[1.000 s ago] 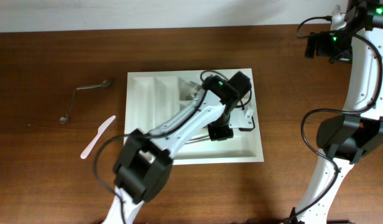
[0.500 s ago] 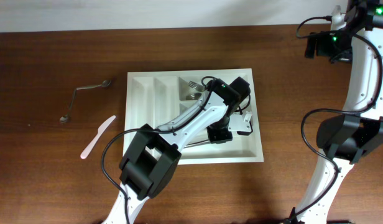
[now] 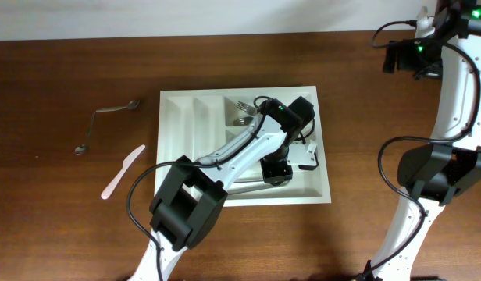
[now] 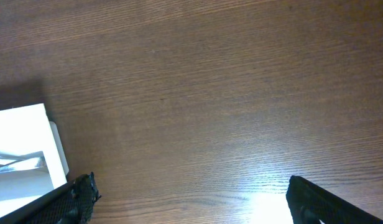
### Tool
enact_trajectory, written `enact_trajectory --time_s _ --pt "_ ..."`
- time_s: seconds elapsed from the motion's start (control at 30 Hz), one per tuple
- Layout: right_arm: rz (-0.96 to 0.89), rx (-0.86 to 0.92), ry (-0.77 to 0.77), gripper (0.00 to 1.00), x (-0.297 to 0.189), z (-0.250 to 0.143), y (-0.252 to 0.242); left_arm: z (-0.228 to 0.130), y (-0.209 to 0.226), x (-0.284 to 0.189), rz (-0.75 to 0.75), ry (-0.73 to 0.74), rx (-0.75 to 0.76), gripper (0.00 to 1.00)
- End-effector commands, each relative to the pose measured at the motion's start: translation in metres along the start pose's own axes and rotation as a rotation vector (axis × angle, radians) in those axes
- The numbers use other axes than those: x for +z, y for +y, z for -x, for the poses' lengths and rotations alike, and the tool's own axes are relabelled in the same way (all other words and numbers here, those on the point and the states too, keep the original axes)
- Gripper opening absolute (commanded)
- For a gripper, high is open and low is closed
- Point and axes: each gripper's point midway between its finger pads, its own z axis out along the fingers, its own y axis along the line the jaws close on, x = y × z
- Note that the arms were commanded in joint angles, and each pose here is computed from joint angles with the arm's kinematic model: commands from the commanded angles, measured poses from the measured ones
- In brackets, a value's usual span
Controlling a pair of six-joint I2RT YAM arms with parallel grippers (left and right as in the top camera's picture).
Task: Pack container
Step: 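Lower the tongs into the bottom compartment and open the left gripper, then raise the left gripper and move it back over the silver spoon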
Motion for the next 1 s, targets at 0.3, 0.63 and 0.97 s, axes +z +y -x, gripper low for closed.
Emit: enact_trajectory --time_s 0.3,0.63,0.97 --pt "0.005 0.012 -0.030 0.99 -0.012 0.004 0.001 0.006 0.016 -0.018 0.093 -0.007 -0.021 0.51" --pt "0.005 0.012 -0.030 0.99 -0.012 0.004 0.001 0.004 0.077 -0.117 0.323 -0.110 -0.161 0.52" --pt "0.005 0.012 -0.030 0.99 -0.012 0.004 0.001 -0.122 0.177 -0.172 0.465 -0.145 -0.600 0.56"
